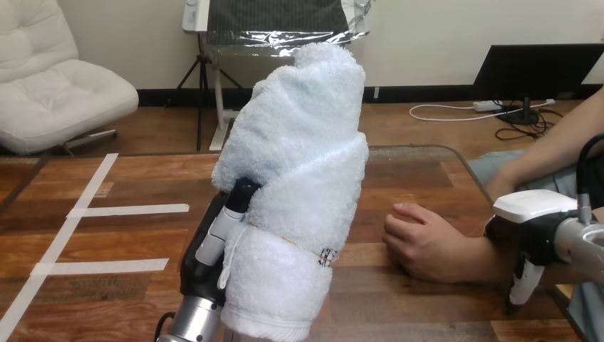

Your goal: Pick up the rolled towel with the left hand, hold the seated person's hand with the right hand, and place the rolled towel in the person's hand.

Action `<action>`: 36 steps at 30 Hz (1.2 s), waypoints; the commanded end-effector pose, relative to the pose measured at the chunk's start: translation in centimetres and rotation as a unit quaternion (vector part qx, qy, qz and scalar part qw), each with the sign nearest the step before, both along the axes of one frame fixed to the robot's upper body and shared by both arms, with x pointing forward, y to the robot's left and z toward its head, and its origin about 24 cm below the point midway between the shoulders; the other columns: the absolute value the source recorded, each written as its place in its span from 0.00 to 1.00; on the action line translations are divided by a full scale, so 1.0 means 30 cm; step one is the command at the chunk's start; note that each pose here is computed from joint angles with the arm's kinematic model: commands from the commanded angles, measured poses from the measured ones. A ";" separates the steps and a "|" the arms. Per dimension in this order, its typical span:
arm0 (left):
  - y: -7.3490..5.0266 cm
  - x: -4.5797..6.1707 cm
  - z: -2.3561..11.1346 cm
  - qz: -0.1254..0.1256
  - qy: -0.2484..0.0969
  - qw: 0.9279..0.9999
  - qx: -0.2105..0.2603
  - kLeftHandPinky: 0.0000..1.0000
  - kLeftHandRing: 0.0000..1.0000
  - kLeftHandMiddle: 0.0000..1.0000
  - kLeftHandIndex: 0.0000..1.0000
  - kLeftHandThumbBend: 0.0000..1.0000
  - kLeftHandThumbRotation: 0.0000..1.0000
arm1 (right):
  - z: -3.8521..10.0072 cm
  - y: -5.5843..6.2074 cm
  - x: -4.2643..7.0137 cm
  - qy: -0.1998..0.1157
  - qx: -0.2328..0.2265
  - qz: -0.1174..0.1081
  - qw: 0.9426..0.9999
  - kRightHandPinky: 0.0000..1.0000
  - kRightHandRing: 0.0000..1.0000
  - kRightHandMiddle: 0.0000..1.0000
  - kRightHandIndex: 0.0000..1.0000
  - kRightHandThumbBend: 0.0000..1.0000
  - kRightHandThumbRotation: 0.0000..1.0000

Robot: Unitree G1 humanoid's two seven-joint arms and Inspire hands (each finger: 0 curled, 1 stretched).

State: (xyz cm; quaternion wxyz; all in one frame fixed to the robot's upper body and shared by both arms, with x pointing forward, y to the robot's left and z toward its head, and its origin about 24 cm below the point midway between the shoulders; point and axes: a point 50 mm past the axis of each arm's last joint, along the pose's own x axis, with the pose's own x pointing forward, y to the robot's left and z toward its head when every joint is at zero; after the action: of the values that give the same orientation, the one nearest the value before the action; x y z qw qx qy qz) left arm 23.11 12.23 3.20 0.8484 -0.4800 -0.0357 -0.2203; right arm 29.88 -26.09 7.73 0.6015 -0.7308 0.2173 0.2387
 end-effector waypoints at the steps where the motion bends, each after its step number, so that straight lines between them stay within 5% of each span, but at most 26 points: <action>1: -0.044 0.020 0.086 0.013 -0.052 0.997 -0.056 0.24 0.30 0.38 0.46 0.81 0.02 | -0.013 0.031 0.024 -0.007 0.027 0.006 1.000 0.42 0.47 0.54 0.66 0.73 0.00; 11: -0.040 0.019 0.090 0.013 -0.054 0.997 -0.056 0.23 0.30 0.38 0.46 0.79 0.01 | -0.033 0.030 0.022 -0.020 0.048 0.001 0.999 0.33 0.40 0.48 0.55 0.74 0.00; 36: -0.034 0.018 0.090 0.019 -0.041 0.997 -0.057 0.23 0.30 0.37 0.47 0.80 0.01 | -0.045 0.028 0.015 -0.009 0.048 -0.013 0.999 0.38 0.46 0.53 0.51 0.72 0.00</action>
State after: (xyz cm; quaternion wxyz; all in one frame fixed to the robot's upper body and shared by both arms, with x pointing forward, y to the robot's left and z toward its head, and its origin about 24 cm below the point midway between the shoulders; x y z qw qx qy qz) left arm 23.02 12.42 3.45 0.8491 -0.4850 -0.0336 -0.2065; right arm 30.05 -26.40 6.61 0.6327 -0.7108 0.2156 0.2191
